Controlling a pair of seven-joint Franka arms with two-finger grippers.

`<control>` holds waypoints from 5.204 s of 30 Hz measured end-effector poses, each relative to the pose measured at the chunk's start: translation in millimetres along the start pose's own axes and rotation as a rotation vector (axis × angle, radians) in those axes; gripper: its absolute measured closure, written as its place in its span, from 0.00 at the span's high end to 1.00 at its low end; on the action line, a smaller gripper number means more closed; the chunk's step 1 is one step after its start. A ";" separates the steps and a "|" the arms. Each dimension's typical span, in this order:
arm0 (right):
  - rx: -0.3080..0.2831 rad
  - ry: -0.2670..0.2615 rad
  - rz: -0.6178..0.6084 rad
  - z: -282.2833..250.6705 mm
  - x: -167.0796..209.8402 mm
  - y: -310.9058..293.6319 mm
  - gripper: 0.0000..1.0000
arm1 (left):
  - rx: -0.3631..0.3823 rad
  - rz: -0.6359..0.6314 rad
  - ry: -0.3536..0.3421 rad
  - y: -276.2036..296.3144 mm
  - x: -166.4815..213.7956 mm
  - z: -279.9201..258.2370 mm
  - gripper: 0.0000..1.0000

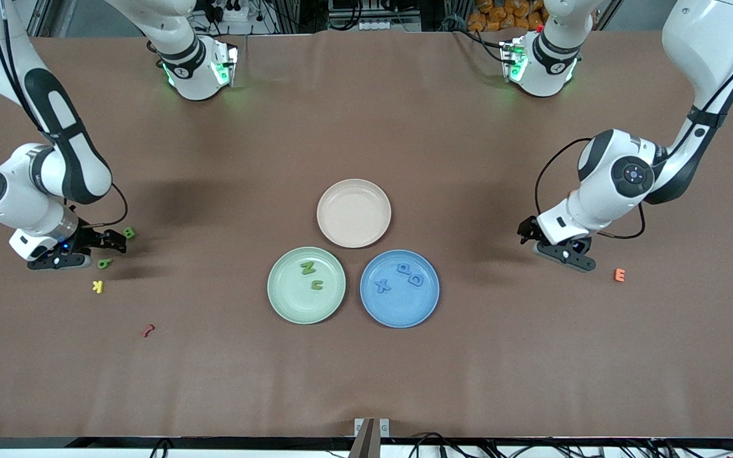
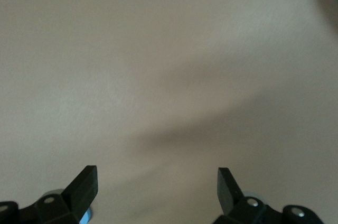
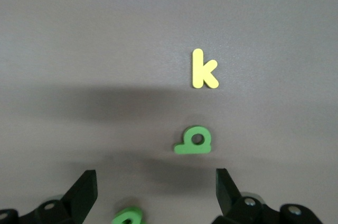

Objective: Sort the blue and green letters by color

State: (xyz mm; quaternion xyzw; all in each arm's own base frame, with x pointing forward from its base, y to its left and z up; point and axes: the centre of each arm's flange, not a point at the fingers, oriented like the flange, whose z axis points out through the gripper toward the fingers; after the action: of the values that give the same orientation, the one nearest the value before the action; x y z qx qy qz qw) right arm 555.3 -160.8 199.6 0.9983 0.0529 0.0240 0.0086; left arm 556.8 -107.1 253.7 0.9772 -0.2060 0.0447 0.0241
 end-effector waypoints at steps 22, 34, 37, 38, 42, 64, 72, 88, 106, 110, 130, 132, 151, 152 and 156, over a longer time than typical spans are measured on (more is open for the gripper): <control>-0.002 0.001 -0.045 14.3 6.5 22.7 0.85 | 0.095 -0.014 -0.004 -74.5 -45.4 14.2 1.00; -0.004 0.008 -0.057 16.1 7.5 21.8 0.79 | 0.054 -0.261 -0.019 -102.9 -64.1 32.4 1.00; -0.006 0.014 -0.059 18.9 7.7 21.6 0.77 | 0.044 -0.289 -0.022 -94.0 -61.2 36.4 1.00; -0.007 0.014 -0.061 20.5 7.6 21.4 0.76 | 0.041 -0.293 -0.023 -90.5 -60.0 37.7 1.00; -0.006 0.014 -0.064 25.4 7.0 21.2 0.72 | 0.034 -0.299 -0.026 -84.9 -58.4 40.5 1.00; -0.010 0.025 -0.083 26.0 10.7 21.4 0.36 | 0.017 -0.298 -0.050 -88.9 -66.1 58.6 1.00; -0.010 0.030 -0.087 24.3 14.3 18.9 0.36 | 0.010 -0.299 -0.055 -89.4 -67.1 63.1 1.00; 0.043 -0.080 -0.002 -32.4 60.8 -38.3 0.36 | 0.041 -0.311 -0.050 -101.0 -70.2 70.0 0.51; 0.015 -0.124 0.247 -100.7 109.2 -227.8 0.36 | 0.051 -0.338 -0.028 -68.4 -46.2 65.5 0.35; 0.008 -0.118 0.309 -105.6 109.7 -270.1 0.36 | 0.055 -0.361 -0.011 -47.8 -29.6 60.9 0.35; -0.008 -0.104 0.491 -90.4 106.2 -419.0 0.36 | 0.017 -0.541 0.116 114.3 69.1 25.4 0.35; -0.008 -0.102 0.507 -87.7 107.1 -430.2 0.36 | 0.004 -0.565 0.125 125.2 76.3 23.6 0.35; 0.008 -0.077 0.618 -43.0 109.6 -503.5 0.36 | -0.108 -0.749 0.168 267.9 112.1 14.7 0.35; 0.008 -0.078 0.618 -41.1 109.0 -505.0 0.36 | -0.106 -0.754 0.169 273.4 111.3 16.1 0.35; 0.011 -0.074 0.621 -36.1 109.5 -508.0 0.36 | -0.084 -0.768 0.177 294.5 109.2 25.3 0.35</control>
State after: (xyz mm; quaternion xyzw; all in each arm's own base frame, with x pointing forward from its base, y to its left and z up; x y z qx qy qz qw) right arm 608.8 356.4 230.8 0.9670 -0.2547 -0.0111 -0.0026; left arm 539.0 -421.7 247.6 0.9738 0.1755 0.1079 0.0968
